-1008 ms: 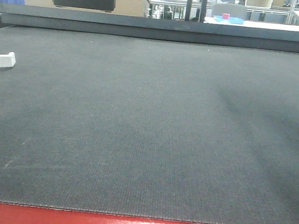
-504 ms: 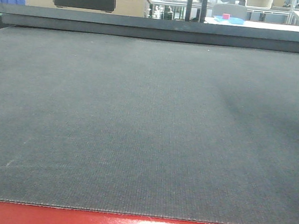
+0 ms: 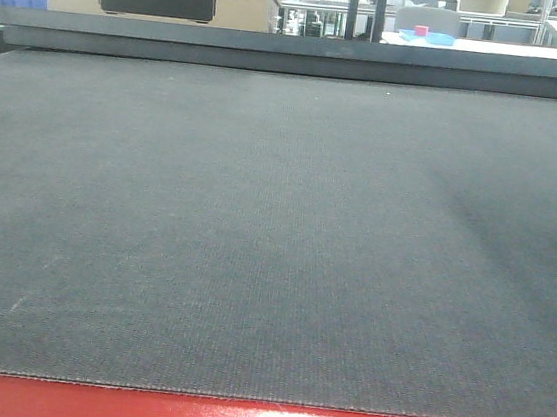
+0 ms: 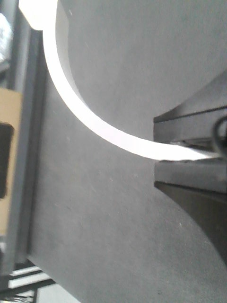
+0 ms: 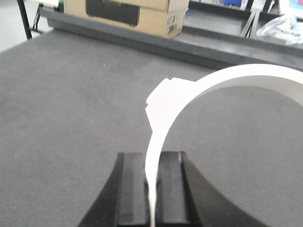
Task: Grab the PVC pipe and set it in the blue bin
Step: 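Turn the base away from the table holding both pipe halves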
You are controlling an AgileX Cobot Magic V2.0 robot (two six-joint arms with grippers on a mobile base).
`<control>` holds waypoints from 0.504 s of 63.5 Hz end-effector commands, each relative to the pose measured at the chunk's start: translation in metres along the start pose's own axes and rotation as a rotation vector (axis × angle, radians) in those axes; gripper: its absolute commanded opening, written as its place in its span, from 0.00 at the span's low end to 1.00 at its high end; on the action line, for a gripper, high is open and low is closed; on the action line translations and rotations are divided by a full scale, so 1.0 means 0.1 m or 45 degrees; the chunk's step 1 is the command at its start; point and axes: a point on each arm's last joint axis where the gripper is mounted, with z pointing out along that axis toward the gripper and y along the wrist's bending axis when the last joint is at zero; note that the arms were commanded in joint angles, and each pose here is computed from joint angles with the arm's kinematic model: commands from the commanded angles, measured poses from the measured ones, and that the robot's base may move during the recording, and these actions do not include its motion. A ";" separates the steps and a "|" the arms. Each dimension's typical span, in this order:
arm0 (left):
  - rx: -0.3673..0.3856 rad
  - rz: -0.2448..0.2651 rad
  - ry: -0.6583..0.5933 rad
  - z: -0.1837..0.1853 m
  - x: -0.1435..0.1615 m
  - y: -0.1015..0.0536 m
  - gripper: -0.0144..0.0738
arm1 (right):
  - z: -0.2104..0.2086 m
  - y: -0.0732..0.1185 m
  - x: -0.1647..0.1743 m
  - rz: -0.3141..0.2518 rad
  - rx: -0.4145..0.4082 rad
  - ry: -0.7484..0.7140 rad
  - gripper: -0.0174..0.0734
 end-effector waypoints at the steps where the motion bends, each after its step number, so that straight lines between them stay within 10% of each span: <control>1: 0.029 0.005 -0.126 -0.28 -0.03 -0.05 0.04 | -0.19 0.02 0.01 0.003 0.020 -0.079 0.02; 32: 0.075 0.017 -0.274 -1.44 0.48 -0.05 0.04 | -0.78 0.14 0.33 -0.002 0.031 -0.207 0.02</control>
